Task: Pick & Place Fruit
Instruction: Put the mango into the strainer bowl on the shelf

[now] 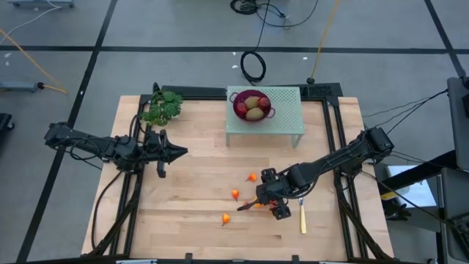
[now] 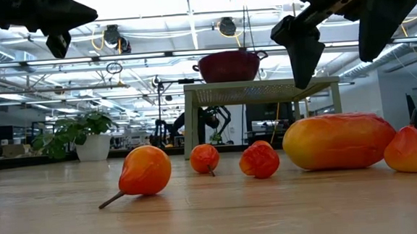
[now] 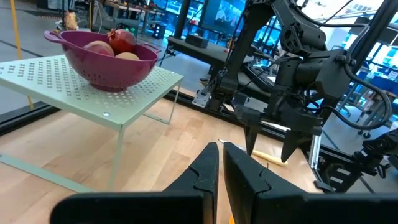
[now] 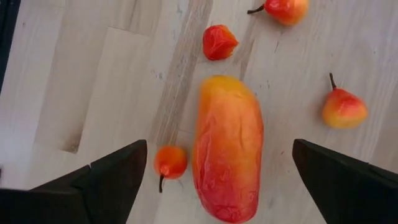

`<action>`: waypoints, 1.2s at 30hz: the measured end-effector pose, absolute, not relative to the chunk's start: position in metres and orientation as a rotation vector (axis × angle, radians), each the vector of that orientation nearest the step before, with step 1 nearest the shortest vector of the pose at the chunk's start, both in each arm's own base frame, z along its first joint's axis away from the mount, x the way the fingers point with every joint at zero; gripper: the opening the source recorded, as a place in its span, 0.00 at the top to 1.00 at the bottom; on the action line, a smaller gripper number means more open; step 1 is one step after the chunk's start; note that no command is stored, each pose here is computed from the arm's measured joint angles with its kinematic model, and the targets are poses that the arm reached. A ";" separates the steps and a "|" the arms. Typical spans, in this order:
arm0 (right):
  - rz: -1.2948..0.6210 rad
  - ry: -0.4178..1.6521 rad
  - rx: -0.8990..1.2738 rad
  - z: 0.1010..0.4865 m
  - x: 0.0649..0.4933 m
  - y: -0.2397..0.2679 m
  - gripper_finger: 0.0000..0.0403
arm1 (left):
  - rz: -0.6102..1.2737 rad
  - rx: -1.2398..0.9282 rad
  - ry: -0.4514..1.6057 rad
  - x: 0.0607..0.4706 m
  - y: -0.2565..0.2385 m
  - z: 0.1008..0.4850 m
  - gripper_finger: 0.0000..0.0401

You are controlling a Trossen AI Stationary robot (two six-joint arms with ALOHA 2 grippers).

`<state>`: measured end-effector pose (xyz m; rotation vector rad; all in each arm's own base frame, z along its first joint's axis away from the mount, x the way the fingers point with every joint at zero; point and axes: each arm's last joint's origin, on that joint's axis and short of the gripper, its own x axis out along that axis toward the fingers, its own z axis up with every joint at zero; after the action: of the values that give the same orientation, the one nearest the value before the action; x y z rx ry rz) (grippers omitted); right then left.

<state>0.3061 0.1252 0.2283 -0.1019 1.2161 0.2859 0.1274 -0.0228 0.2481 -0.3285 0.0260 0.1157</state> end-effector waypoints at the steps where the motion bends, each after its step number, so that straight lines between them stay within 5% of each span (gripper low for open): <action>1: 0.280 1.217 -0.093 0.228 0.306 0.125 0.02 | 0.116 -0.329 0.026 0.127 -0.023 0.248 0.94; 36: 0.234 1.165 0.018 0.231 0.313 0.124 0.01 | 0.121 -0.320 0.054 0.127 -0.023 0.245 0.94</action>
<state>0.3127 0.1241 0.2313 0.0180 1.1654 0.2343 0.1272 -0.0228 0.2453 -0.3203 0.0544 0.1206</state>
